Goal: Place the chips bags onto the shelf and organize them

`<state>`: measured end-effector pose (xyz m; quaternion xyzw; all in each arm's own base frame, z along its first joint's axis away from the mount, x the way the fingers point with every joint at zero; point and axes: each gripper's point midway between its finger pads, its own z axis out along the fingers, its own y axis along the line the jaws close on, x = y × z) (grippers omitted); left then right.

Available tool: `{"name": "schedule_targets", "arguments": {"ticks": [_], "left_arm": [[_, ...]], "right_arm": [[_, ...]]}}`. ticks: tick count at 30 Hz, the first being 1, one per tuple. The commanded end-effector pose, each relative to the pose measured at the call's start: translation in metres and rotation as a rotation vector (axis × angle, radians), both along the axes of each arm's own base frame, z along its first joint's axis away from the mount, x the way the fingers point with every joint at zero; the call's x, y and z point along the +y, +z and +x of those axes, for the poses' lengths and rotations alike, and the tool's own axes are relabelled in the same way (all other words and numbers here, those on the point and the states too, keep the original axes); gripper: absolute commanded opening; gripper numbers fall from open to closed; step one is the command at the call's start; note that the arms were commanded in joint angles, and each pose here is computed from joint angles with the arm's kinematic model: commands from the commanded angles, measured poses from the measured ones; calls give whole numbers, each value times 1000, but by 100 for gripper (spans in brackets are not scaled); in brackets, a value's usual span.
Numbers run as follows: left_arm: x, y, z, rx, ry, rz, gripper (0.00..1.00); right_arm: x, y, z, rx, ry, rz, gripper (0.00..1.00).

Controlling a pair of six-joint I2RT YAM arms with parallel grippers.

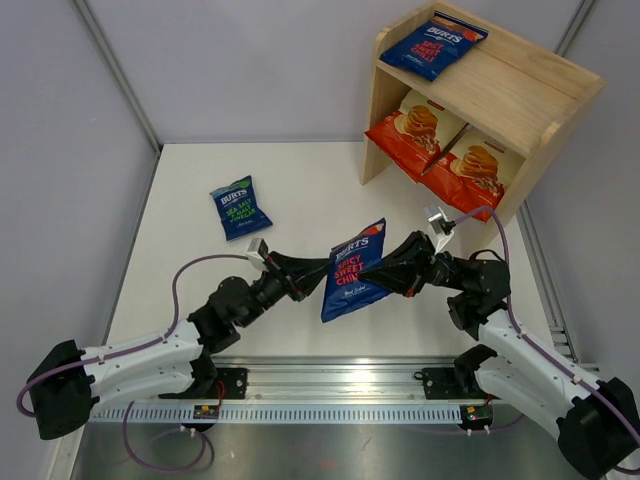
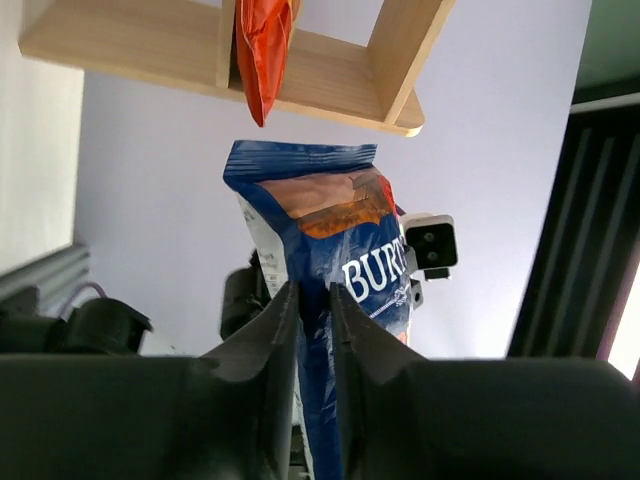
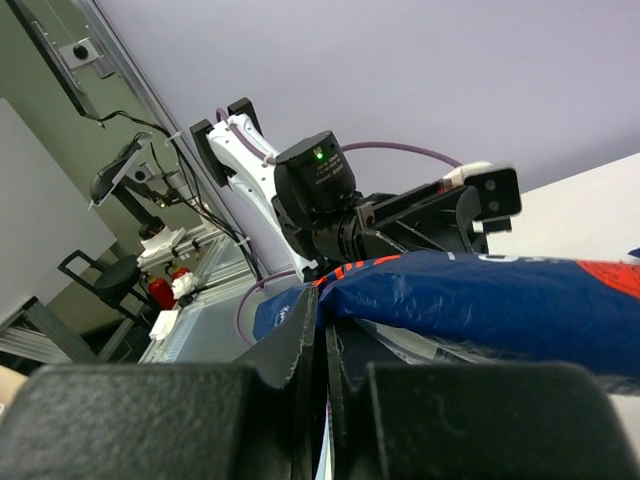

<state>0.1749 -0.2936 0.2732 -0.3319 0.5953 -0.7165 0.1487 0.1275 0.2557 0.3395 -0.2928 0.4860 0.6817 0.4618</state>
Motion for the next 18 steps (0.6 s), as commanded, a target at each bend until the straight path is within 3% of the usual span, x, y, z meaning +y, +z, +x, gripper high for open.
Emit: {"name": "schedule_targets", "arguments": {"ticks": [1,4,7,13,18], "left_arm": [[9,44,15,-213,124,25,15],[13,63,17,-383,182,83,1],[15,78,15,-471,210,70,0],[8,87,11,-513,181,38,0],[12,124,-6,-720,200,2,0]], "right_arm": [[-5,6,-12,-40,2,-8,11],[-9,5,-18,-50,-18,-22,11],[-13,3,-22,-66,-37,-35,9],[-15,5,-23,-79,-55,-45,9],[-13,-9,-5,-9,-124,-89,34]]}}
